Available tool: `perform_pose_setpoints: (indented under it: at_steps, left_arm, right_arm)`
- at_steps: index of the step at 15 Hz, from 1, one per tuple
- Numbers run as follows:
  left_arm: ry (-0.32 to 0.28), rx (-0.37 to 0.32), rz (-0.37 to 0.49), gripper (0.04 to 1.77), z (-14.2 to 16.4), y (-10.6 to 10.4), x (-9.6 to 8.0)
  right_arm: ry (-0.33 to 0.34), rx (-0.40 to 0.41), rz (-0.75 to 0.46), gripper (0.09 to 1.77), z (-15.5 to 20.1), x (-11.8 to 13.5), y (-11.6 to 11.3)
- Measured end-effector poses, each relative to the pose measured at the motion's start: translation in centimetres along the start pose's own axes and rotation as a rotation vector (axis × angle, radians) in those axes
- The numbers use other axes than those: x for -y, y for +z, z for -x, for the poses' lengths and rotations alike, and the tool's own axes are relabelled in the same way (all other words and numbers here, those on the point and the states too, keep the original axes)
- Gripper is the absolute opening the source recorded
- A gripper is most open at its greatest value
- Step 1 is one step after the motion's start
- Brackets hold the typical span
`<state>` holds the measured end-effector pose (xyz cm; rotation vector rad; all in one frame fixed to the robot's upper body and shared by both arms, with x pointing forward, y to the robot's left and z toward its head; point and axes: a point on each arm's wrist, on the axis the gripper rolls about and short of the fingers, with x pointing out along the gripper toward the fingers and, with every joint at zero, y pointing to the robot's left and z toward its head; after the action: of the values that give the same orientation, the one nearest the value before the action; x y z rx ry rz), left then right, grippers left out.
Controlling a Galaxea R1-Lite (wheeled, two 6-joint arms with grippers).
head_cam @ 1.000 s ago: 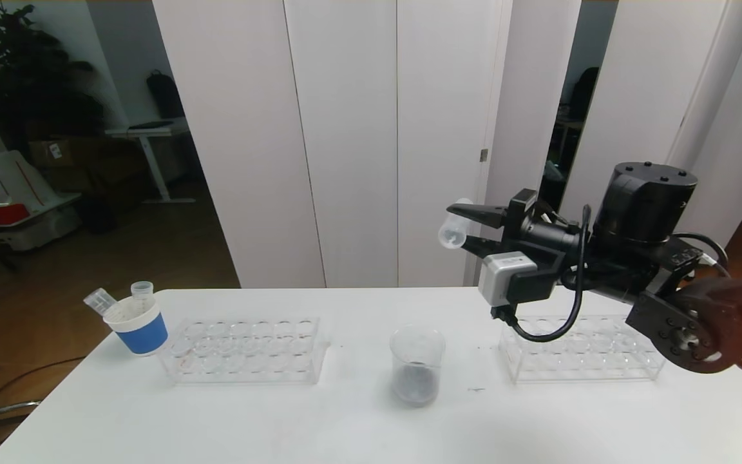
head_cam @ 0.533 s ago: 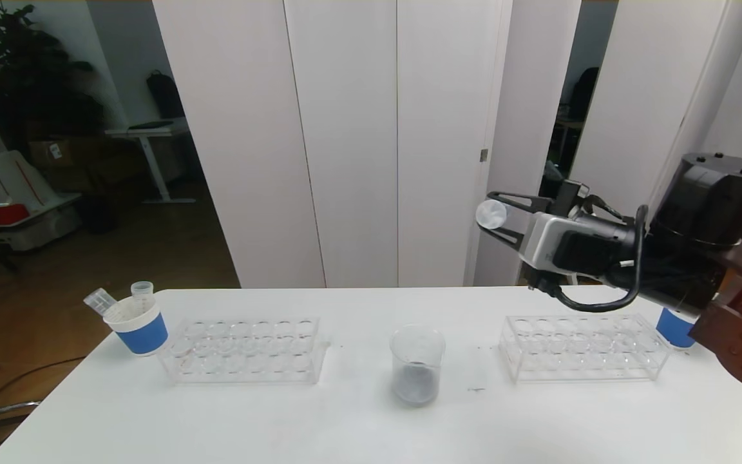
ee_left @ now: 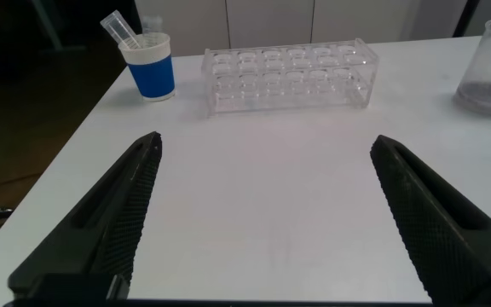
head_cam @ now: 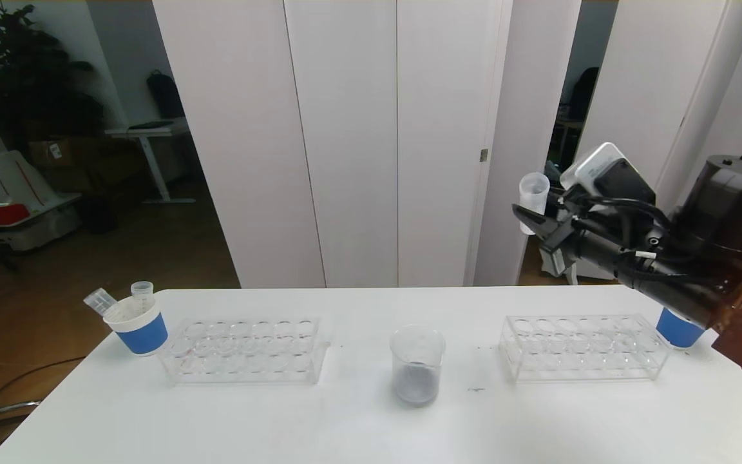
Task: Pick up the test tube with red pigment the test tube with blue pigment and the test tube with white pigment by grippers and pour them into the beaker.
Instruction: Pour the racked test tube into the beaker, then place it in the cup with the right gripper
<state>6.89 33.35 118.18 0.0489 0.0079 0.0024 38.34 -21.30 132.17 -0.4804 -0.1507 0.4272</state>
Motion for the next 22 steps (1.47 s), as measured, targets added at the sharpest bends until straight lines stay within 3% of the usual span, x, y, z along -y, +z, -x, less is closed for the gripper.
perform_pose_setpoints:
  at_steps: [5, 7, 13, 22]
  left_arm:
    - [0.000, 0.000, 0.000, 1.75, 0.0, 0.0, 0.0]
    - [0.000, 0.000, 0.000, 1.75, 0.0, 0.0, 0.0]
    - [0.000, 0.000, 0.000, 1.75, 0.0, 0.0, 0.0]
    - [0.000, 0.000, 0.000, 1.75, 0.0, 0.0, 0.0]
  right_arm:
    - [-0.067, -0.039, -0.453, 0.57, 0.3, -0.2, -0.4]
    - [-0.091, -0.067, -0.543, 0.57, 0.4, -0.2, -0.9]
    - [-0.214, -0.123, -0.514, 0.57, 1.7, 3.1, -3.2]
    - [-0.475, -0.129, -0.428, 0.57, 7.7, 13.6, -6.3]
